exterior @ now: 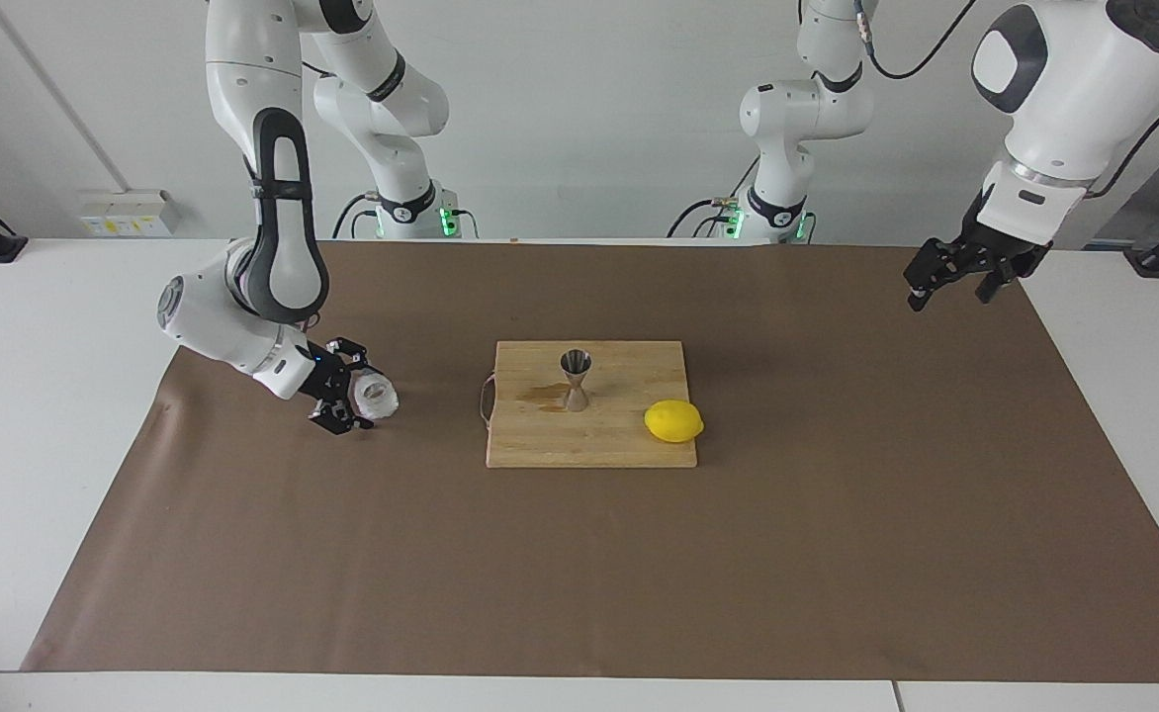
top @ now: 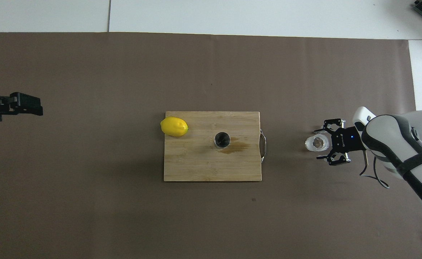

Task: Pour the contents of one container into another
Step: 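Grasp the small white cup with the right gripper, then lift the white cup and carry it above the metal cup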

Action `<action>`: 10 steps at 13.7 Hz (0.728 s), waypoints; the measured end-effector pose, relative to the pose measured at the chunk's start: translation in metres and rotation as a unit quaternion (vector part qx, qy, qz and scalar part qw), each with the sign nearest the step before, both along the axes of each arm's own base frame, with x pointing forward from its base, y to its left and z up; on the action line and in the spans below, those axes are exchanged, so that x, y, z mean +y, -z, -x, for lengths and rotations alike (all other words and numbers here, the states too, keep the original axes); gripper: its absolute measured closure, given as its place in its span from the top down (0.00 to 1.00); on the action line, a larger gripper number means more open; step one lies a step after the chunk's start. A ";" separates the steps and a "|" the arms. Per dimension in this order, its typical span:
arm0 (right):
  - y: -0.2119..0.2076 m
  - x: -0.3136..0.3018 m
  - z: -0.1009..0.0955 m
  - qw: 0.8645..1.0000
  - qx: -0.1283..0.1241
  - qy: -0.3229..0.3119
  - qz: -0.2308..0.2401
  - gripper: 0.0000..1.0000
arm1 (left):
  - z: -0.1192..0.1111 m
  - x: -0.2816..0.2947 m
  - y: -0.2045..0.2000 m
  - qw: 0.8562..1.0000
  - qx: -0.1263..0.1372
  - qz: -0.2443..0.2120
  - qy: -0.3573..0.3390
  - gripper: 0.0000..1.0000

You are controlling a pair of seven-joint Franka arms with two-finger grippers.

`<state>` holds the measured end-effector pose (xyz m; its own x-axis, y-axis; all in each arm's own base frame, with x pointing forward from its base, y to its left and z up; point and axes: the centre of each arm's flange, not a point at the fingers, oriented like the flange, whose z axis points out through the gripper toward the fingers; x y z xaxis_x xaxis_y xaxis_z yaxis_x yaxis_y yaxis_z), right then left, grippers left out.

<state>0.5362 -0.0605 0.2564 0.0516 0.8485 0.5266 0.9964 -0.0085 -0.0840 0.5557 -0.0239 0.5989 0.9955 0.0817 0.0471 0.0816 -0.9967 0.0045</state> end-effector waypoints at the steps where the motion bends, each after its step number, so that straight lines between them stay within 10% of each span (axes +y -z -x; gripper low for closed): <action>1: 0.000 0.000 0.000 1.000 0.000 0.001 -0.001 1.00 | 0.000 0.000 0.000 1.000 0.000 0.000 0.001 1.00; 6: -0.003 0.002 -0.002 1.000 -0.003 0.009 -0.010 0.61 | 0.000 -0.003 -0.001 1.000 0.000 0.000 0.004 1.00; 10: -0.007 0.006 -0.003 1.000 -0.007 0.006 -0.011 0.51 | 0.003 -0.006 -0.005 1.000 -0.004 0.000 0.009 1.00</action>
